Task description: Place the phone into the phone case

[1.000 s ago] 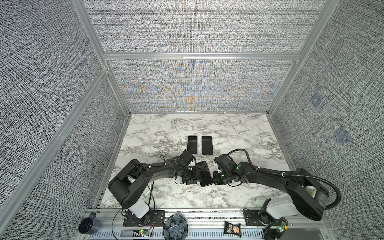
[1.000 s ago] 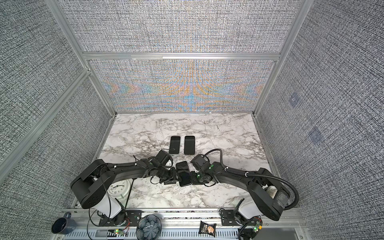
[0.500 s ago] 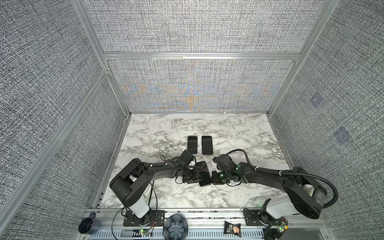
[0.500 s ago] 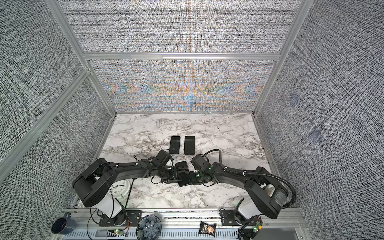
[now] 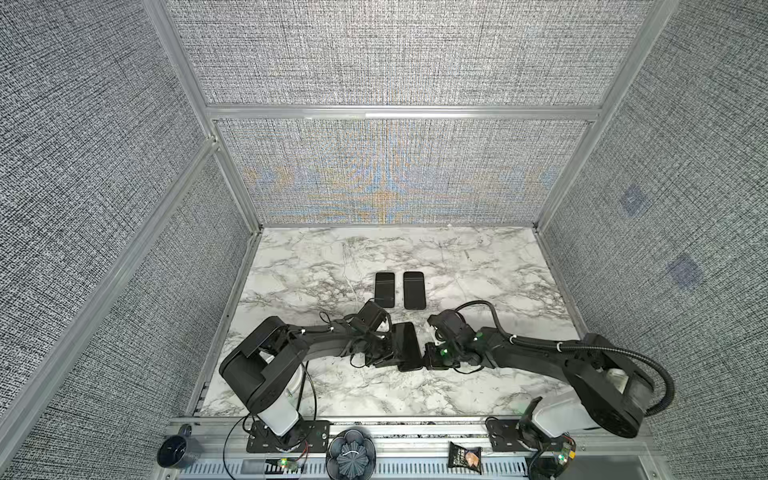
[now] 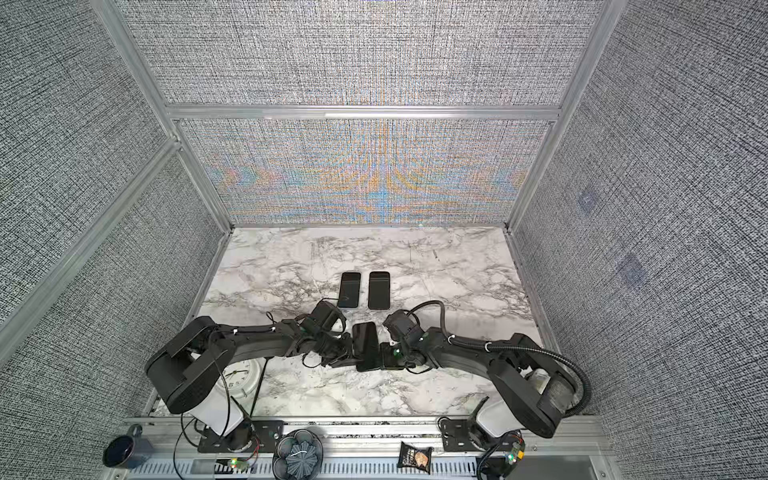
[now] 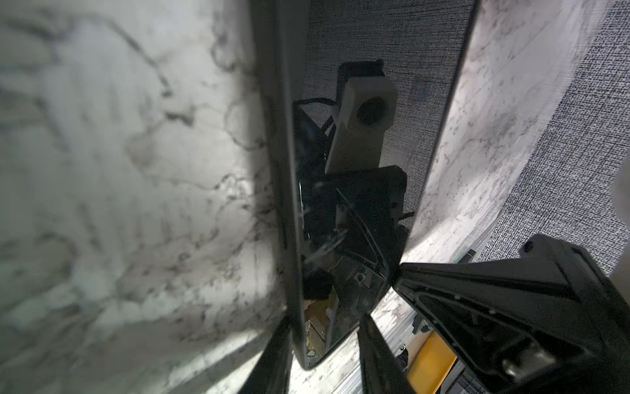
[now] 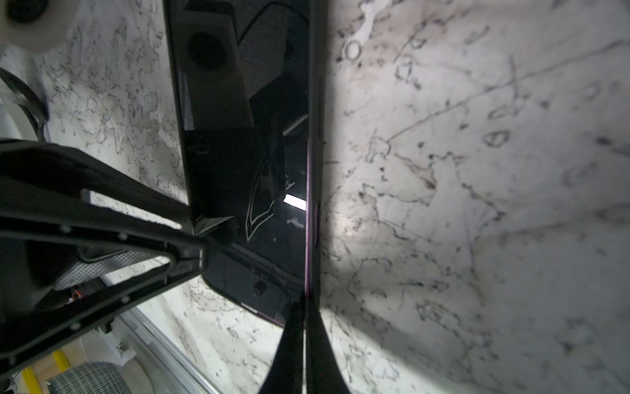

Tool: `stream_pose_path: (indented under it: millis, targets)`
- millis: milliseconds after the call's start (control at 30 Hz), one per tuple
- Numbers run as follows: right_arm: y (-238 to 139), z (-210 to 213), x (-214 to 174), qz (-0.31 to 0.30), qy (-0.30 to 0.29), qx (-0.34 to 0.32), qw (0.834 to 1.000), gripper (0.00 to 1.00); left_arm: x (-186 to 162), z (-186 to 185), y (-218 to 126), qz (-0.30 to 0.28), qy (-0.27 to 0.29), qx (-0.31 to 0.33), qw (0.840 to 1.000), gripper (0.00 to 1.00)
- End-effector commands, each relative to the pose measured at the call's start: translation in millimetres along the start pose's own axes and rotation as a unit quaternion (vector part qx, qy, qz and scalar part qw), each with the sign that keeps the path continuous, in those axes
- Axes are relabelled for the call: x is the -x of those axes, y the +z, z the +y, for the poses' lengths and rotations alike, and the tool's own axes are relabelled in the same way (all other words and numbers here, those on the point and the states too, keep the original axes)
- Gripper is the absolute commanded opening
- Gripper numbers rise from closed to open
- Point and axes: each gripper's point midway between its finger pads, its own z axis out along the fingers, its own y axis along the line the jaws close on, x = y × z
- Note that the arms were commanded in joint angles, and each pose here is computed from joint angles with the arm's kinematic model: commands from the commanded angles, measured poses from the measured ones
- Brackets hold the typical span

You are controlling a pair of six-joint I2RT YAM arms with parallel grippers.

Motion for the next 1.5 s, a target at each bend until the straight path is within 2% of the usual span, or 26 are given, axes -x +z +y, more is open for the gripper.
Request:
stream_pose_path:
  millis: [0, 233, 367, 633, 933, 1133, 1333, 1467]
  targets:
    - [8, -5, -16, 0.033, 0.006, -0.001, 0.999, 0.07, 1, 18, 5, -0.013, -0.01, 0.035, 0.999, 0.35]
    - [-16, -6, -3, 0.007, -0.021, -0.043, 0.999, 0.08, 1, 20, 1, -0.021, -0.01, 0.037, 0.999, 0.35]
    - [-34, -8, 8, -0.017, -0.041, -0.075, 0.996, 0.14, 2, 20, -5, -0.032, -0.006, 0.045, 0.998, 0.36]
    - [-29, -9, 12, -0.005, -0.063, -0.103, 0.993, 0.22, 2, 21, -11, -0.038, 0.002, 0.054, 0.998, 0.4]
    - [-18, -15, 6, 0.01, -0.068, -0.117, 0.991, 0.21, 4, 22, -12, -0.04, 0.006, 0.052, 0.998, 0.4]
    - [-8, -31, -4, 0.026, -0.077, -0.156, 0.984, 0.18, 3, 23, -11, -0.04, 0.004, 0.051, 0.998, 0.4]
    - [-22, -30, -2, 0.01, -0.081, -0.167, 0.983, 0.18, 4, 22, -11, -0.04, 0.005, 0.051, 0.998, 0.4]
    - [-38, -13, 9, -0.015, -0.086, -0.154, 0.984, 0.18, 6, 22, -19, -0.052, 0.004, 0.052, 0.997, 0.4]
